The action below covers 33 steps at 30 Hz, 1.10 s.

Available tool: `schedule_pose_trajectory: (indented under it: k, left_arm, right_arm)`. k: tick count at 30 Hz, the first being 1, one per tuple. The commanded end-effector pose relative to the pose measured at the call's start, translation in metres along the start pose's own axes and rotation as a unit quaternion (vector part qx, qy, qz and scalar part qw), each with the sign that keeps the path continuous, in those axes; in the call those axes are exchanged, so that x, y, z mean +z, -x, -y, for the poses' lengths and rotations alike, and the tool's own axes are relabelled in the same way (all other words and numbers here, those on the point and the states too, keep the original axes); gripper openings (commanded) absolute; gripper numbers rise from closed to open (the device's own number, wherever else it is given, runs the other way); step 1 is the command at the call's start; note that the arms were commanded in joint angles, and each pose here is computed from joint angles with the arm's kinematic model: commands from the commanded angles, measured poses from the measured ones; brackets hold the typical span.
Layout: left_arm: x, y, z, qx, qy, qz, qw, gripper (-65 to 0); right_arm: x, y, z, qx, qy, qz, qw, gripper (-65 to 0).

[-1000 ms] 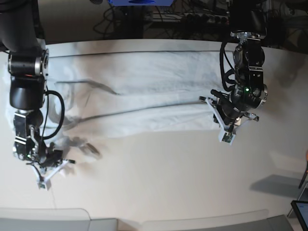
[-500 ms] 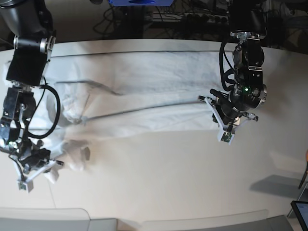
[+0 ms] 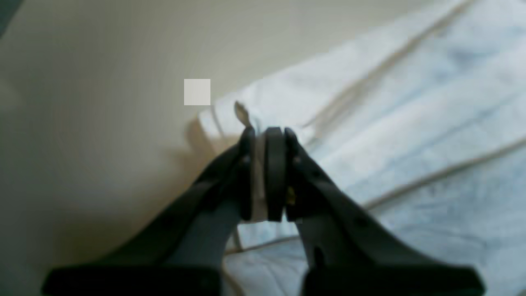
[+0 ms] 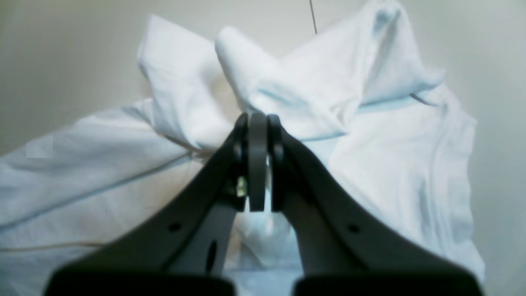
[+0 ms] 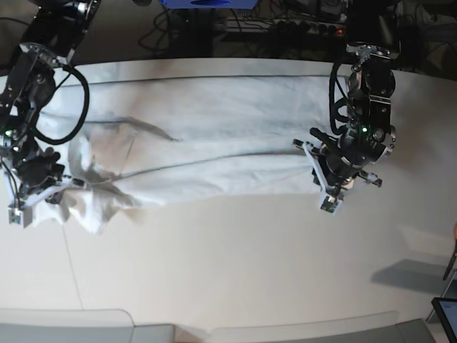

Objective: Fold the T-shirt properly
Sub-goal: 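Fold the grasped fabric with the right gripper toward the collar edge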

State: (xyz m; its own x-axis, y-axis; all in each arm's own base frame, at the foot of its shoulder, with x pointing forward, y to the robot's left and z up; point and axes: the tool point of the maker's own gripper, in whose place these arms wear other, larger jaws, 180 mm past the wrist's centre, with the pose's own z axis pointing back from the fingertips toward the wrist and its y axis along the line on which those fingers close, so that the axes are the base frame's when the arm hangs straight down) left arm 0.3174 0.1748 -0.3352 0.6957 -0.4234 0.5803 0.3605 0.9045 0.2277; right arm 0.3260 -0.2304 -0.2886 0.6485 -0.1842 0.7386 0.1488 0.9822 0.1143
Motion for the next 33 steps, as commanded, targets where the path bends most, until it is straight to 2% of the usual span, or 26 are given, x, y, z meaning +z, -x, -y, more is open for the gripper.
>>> schedule_pose_trajectory:
  k: [1, 5, 13, 19, 24, 30, 33]
  left_arm:
    - [0.005, -0.006, -0.003, -0.010, -0.007, 0.011, 1.000, -65.0]
    - [0.012, -0.003, 0.001, -0.017, -0.006, 0.016, 1.000, -65.0]
    - [0.018, 0.002, -0.013, -0.036, -0.023, 0.008, 0.999, -65.0]
    - [0.019, 0.004, -0.018, -0.046, -0.029, 0.003, 0.999, -65.0]
    - [0.020, 0.005, -0.021, -0.051, -0.032, 0.001, 0.998, -65.0]
    - [0.019, 0.005, -0.020, -0.051, -0.030, 0.001, 0.998, -65.0]
    - [0.019, 0.005, -0.020, -0.051, -0.030, 0.001, 0.998, -65.0]
  right_arm:
    - [0.005, -0.012, -0.005, 0.003, -0.007, 0.029, 0.9996, -65.0]
    - [0.005, 0.016, -0.008, -0.008, -0.010, 0.006, 0.9999, -65.0]
    - [0.008, 0.050, -0.008, -0.022, -0.009, 0.004, 0.9997, -65.0]
    - [0.013, 0.055, -0.003, -0.019, -0.002, 0.022, 0.9996, -65.0]
    - [0.022, 0.064, 0.027, -0.046, 0.030, 0.021, 0.9983, -65.0]
    - [0.042, 0.077, 0.035, -0.120, -0.024, 0.018, 0.9923, -65.0]
    - [0.049, 0.087, 0.019, -0.163, -0.079, 0.007, 0.9834, -65.0]
